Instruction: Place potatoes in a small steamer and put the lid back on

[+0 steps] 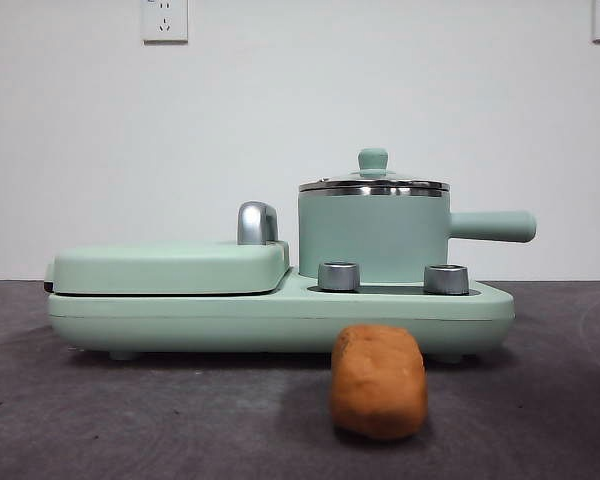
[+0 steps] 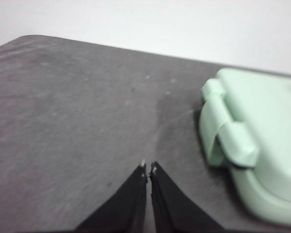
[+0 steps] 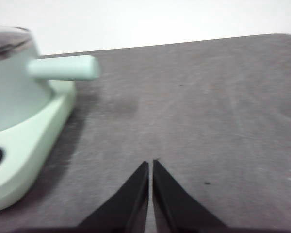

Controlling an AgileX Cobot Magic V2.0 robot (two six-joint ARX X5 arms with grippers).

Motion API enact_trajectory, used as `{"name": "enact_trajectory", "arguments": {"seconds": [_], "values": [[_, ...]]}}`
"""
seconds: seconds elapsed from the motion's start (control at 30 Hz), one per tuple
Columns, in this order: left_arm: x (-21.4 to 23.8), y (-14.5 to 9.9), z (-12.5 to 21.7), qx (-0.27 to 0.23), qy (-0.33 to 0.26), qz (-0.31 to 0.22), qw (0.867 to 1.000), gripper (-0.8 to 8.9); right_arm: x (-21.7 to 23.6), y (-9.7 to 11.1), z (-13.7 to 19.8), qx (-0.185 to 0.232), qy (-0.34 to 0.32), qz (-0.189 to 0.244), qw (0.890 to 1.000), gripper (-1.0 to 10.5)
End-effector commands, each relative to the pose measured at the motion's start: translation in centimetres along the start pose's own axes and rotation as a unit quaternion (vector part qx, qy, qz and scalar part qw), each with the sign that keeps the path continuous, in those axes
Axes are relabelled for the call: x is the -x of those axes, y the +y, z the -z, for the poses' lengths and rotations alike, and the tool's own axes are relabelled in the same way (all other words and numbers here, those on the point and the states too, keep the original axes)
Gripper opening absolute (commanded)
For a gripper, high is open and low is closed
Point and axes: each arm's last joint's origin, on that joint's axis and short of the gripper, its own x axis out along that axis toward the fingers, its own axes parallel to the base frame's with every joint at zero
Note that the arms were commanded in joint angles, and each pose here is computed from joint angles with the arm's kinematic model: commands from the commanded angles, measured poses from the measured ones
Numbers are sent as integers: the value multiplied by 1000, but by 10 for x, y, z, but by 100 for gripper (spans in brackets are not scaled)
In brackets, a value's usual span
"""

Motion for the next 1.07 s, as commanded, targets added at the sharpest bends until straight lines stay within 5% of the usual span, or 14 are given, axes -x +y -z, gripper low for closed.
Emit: {"name": "enact_trajectory", "arguments": {"seconds": [0.03,0.43,0.77,1.07], "values": [[-2,-1,1,49,-11,29,998,15,0,1,1,-9,4,-27,1000,10],[5,-16,-21,81,4,151,985,15,12,10,-29,-75,-13,-97,992,10],[12,-40,-93,73,8,224,972,15,47,22,-88,-102,-27,-127,986,10],[10,-65,-167,34,74,311,947,15,65,37,-147,-96,21,-223,970,10]]}}
